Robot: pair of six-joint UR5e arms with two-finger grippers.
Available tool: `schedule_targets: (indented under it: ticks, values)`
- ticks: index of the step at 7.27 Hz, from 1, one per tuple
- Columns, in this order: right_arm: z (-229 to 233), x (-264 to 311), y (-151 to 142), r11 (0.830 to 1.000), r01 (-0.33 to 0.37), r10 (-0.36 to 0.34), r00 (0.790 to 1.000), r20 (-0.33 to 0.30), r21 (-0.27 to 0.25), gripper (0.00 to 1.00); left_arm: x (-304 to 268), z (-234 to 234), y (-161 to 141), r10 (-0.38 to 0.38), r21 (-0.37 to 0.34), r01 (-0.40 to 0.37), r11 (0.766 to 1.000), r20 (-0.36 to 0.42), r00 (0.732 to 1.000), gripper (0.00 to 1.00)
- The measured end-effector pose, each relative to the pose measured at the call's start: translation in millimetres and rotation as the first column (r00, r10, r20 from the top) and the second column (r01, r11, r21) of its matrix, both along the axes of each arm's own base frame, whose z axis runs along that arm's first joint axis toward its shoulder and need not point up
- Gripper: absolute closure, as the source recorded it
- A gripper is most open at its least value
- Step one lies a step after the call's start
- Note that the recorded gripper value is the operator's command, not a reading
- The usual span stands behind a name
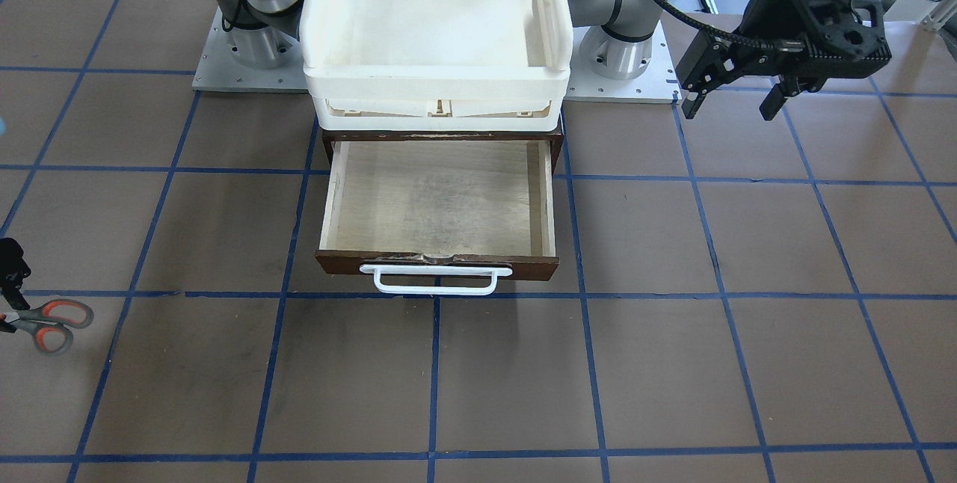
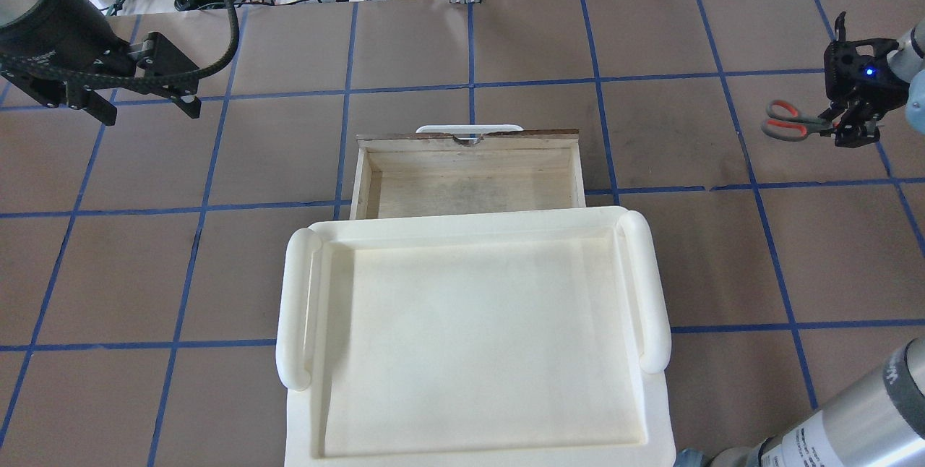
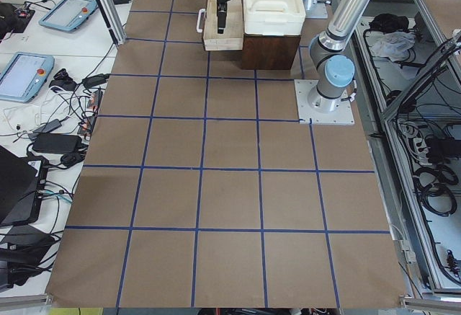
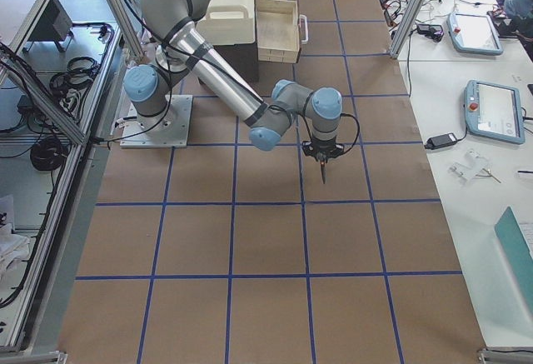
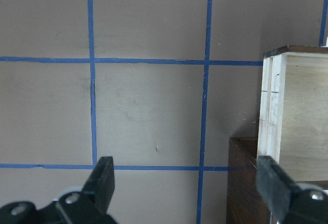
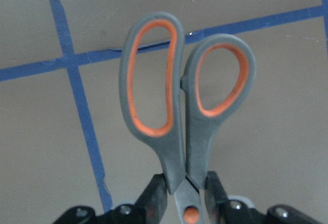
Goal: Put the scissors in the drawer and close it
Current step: 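Lift the scissors with the right gripper and carry them over the open drawer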
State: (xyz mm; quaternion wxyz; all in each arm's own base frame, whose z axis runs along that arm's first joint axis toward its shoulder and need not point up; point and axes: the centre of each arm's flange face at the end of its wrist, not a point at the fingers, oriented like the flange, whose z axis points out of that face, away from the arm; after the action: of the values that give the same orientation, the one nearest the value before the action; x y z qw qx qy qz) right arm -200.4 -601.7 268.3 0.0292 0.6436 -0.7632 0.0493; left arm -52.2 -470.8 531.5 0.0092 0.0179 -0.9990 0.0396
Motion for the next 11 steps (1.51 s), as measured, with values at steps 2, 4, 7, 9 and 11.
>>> schedule_targets:
  ticks: [2,4,7,9,11]
  values:
    - [75.0,68.9,11.4,0.997,-0.074,0.074,0.997,0.020,0.026,1.00,0.4,0.1,0.2,0.000,0.000,0.000,1.000,0.001,1.000,0.00]
    - [139.3,159.9,30.0,0.994,-0.102,0.100,0.994,0.041,0.046,1.00,0.6,0.5,0.6,0.001,-0.001,-0.001,1.000,0.001,1.000,0.00]
    - [179.8,324.1,57.3,0.995,-0.089,0.086,0.994,0.072,0.034,1.00,7.5,0.5,0.0,0.015,-0.001,-0.015,1.000,0.000,1.000,0.00]
    - [180.2,413.4,80.7,0.996,-0.082,0.079,0.993,0.091,0.027,1.00,9.2,0.8,0.5,0.018,0.000,-0.018,1.000,-0.001,1.000,0.00]
    - [169.3,466.5,95.7,0.997,-0.062,0.058,0.993,0.101,0.040,1.00,9.9,1.1,0.8,0.020,0.000,-0.020,1.000,0.000,1.000,0.00]
